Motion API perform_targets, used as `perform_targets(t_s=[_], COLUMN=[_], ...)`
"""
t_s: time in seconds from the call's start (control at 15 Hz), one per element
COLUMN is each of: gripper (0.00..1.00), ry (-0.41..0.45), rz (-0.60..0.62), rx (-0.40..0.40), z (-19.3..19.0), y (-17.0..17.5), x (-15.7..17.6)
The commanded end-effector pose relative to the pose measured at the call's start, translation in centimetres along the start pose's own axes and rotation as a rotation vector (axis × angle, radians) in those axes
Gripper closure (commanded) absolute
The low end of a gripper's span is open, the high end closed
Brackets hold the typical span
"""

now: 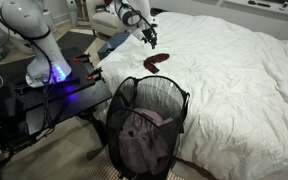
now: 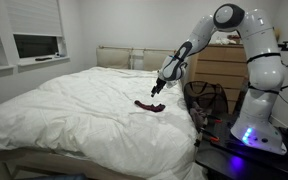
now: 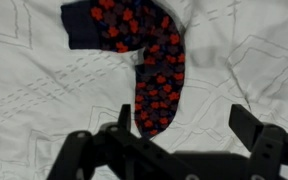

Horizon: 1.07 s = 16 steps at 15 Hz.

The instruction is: Pick the cloth and put it in the bag

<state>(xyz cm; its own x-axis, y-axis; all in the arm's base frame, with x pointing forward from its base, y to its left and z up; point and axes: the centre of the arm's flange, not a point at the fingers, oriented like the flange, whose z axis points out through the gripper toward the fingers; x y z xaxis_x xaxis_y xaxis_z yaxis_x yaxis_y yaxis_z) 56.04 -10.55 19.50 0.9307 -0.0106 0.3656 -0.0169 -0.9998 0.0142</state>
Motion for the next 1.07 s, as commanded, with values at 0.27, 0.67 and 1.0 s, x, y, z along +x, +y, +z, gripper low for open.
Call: perform_targets(t_s=[0.27,0.67,1.0], gripper=[0.00,0.00,0.00], ry=[0.012,-0.030,0.057], rz=[-0.018,0.007,0.035], rx=[0.020,0.028,0.096], z=[6.0,9.1,10.9], y=[2.6,4.5,4.5], x=[-3.2,-5.6,-6.7])
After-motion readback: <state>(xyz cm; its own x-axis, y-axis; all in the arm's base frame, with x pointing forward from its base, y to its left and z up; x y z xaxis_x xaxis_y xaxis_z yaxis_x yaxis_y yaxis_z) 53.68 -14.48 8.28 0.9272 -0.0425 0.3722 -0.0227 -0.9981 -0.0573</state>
